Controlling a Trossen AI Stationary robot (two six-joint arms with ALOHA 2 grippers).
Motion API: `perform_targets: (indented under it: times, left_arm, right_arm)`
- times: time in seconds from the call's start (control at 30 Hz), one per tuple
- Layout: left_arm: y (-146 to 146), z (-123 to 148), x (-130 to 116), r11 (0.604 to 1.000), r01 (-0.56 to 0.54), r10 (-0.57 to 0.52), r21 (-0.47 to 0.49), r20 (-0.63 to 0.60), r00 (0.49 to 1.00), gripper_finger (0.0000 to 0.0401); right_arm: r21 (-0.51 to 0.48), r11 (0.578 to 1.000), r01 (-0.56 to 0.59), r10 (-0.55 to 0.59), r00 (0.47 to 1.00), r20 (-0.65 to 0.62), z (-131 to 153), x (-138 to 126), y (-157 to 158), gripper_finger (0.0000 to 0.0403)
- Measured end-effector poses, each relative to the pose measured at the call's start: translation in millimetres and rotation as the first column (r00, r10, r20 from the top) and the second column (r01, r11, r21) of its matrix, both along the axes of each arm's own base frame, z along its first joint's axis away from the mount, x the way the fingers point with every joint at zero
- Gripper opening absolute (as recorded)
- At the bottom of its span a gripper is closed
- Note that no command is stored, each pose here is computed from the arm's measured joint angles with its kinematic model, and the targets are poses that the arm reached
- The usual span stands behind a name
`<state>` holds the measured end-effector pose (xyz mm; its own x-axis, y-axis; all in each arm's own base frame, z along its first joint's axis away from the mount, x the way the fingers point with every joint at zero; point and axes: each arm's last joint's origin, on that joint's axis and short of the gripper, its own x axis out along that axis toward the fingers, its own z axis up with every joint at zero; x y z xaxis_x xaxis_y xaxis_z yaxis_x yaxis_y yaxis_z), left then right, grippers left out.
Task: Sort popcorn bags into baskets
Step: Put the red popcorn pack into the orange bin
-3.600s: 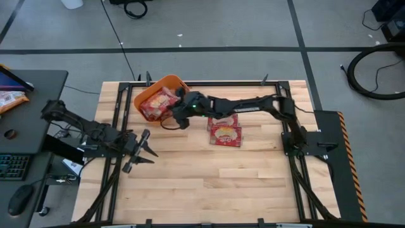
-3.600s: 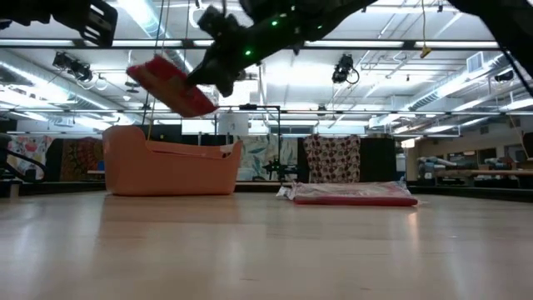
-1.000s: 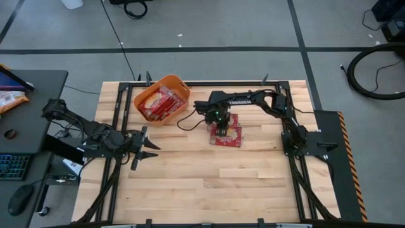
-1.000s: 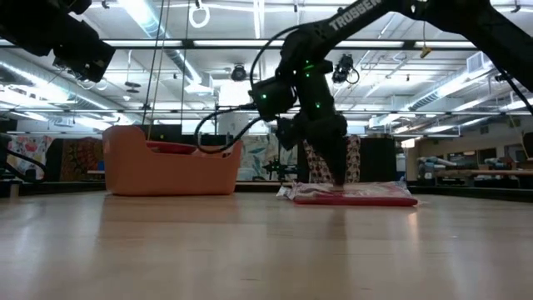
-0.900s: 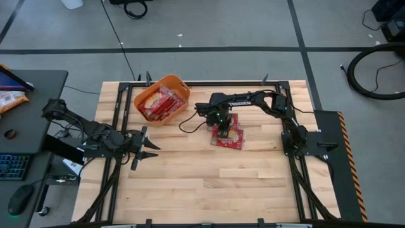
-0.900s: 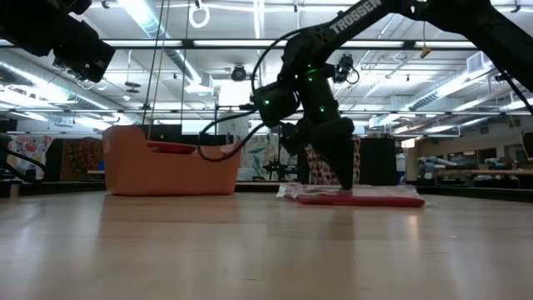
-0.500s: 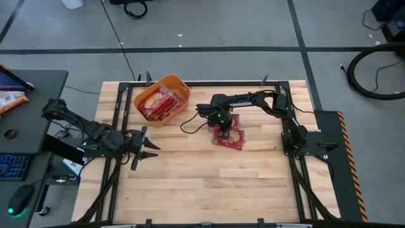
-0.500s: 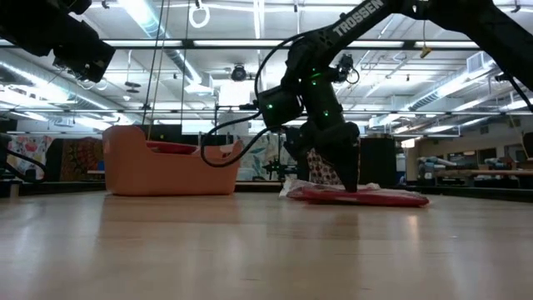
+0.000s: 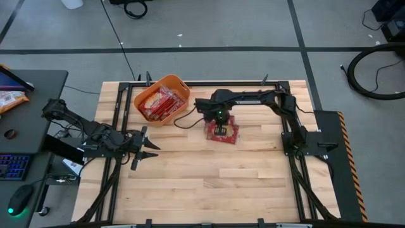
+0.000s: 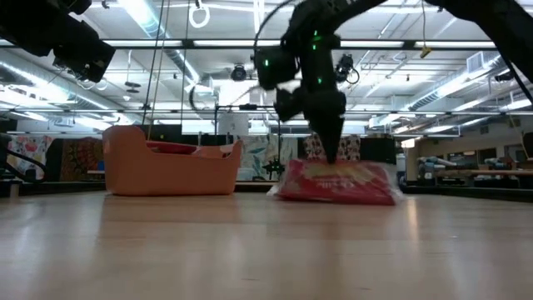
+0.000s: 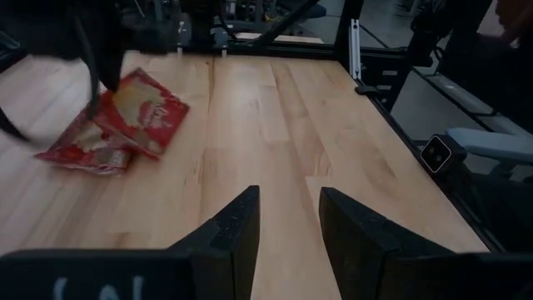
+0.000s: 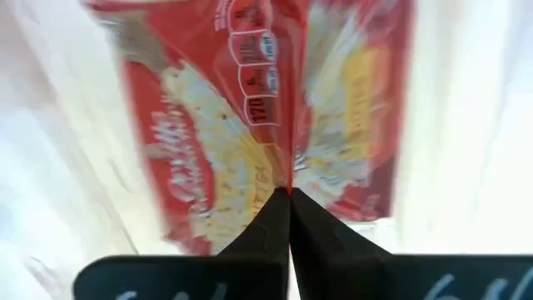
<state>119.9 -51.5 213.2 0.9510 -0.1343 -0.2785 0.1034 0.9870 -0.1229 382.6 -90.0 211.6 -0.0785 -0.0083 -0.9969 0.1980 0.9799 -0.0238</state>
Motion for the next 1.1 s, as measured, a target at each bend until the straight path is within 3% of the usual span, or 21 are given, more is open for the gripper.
perform_targets:
  times: [0.23,0.53,1.1]
  left_arm:
    - [0.8,0.1,0.1,1.0,-0.025,0.025,0.008,0.004,1.0,0.013]
    - [1.1,0.1,0.2,0.999,-0.035,0.035,0.013,0.006,0.999,0.013]
    - [1.7,0.2,0.3,0.999,-0.05,0.05,0.017,0.008,0.999,0.013]
  right_arm:
    - [-0.126,0.992,-0.012,0.041,0.972,0.23,46.4,8.9,3.0,0.0004]
    - [-0.288,0.956,-0.047,0.19,0.849,0.493,74.1,36.0,2.6,0.0002]
    - [-0.462,0.886,-0.051,0.365,0.692,0.623,91.2,59.1,10.4,0.0]
